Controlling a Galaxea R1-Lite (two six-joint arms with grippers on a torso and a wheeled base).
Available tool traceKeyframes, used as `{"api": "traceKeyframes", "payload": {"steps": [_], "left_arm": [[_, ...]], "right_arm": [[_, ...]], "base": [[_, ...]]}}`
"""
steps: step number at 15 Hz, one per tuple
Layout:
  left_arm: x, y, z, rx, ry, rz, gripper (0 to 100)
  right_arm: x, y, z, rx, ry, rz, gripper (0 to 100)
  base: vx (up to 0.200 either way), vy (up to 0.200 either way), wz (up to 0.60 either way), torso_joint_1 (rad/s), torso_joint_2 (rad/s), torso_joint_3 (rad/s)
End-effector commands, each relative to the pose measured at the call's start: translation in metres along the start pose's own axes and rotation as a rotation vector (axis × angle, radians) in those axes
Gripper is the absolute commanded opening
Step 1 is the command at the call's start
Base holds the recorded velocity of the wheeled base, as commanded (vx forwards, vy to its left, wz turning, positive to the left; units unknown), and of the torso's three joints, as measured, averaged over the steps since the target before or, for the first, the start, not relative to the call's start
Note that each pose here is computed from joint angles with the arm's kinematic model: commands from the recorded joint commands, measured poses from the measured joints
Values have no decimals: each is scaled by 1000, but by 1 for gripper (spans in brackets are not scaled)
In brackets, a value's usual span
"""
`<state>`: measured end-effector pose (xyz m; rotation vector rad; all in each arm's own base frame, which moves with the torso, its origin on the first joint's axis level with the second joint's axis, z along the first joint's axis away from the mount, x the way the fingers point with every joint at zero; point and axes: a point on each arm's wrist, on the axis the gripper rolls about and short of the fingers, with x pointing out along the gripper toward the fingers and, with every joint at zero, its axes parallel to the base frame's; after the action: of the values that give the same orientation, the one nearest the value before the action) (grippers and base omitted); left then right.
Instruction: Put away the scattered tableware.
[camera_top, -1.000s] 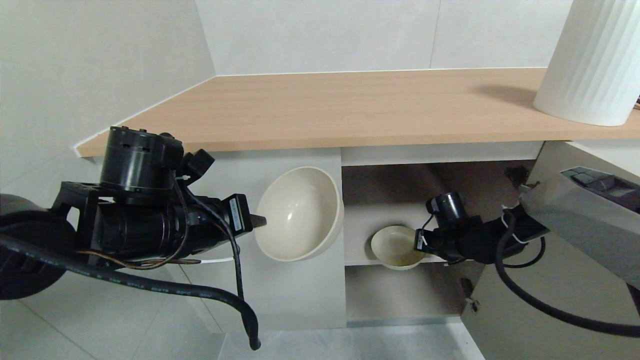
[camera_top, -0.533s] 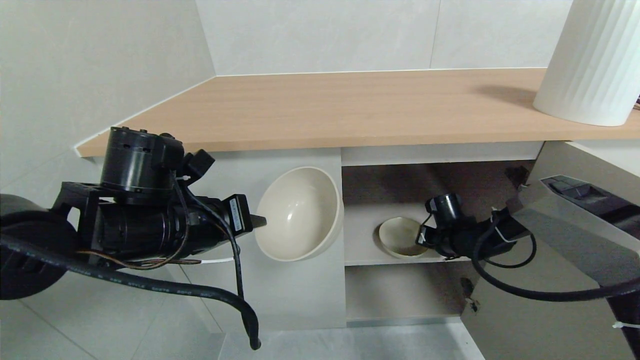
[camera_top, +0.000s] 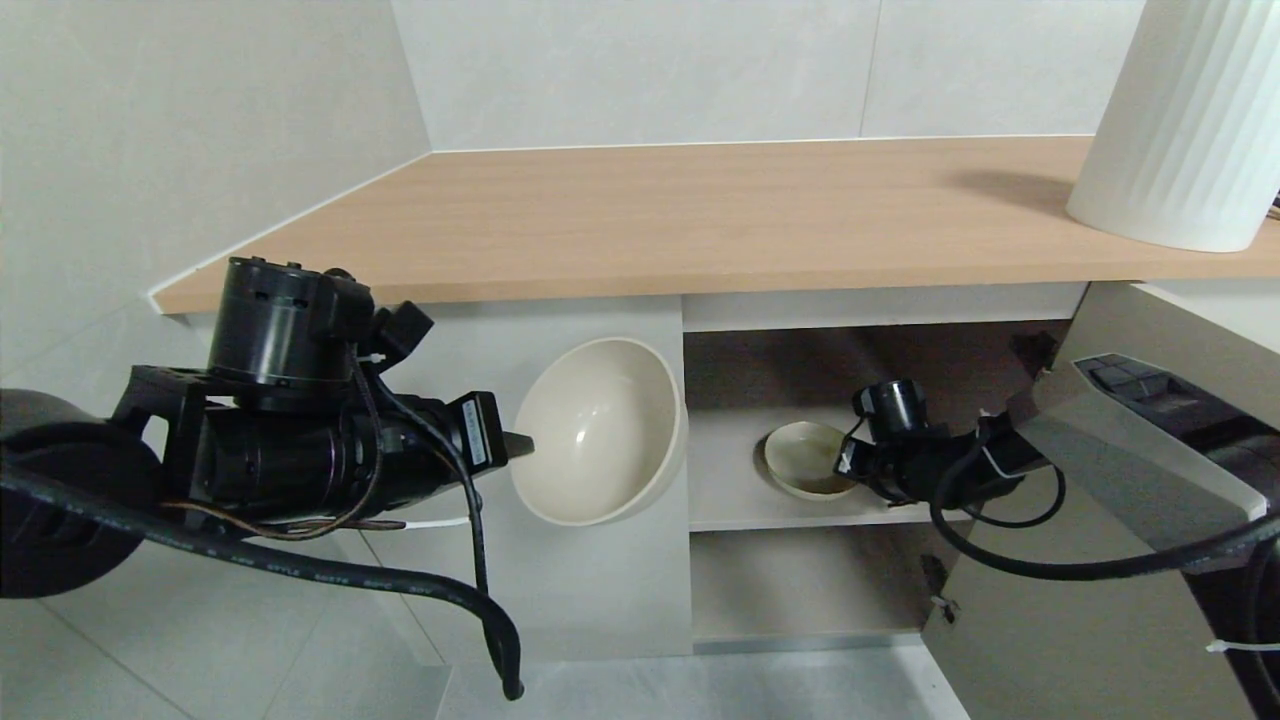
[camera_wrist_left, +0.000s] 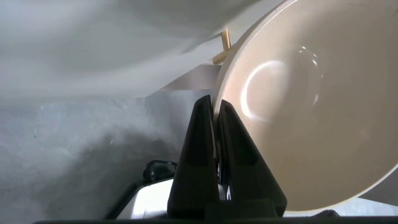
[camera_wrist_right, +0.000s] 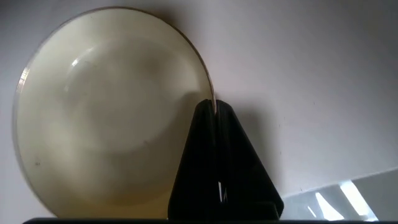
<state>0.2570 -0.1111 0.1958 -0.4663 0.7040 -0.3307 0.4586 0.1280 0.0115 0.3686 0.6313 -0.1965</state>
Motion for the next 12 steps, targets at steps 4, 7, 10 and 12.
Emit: {"api": "traceKeyframes", "payload": {"steps": [4,7,10,12], "left_arm": [[5,1,-1,1,11,9,0],[16,-3,-14,21,61,23,0],[38,-4,-35,76,151,109,0],[57,-4,-51,111,187,194,0]], "right_arm": [[-3,1,4,6,-13,1,100],[-33,1,15,15,-9,29,100],[-91,5,24,-9,74,210,100],[-142,12,23,-96,123,372,100]], "base": [[0,0,0,0,0,0],[0,0,0,0,0,0],[0,0,0,0,0,0],[0,0,0,0,0,0]]}}
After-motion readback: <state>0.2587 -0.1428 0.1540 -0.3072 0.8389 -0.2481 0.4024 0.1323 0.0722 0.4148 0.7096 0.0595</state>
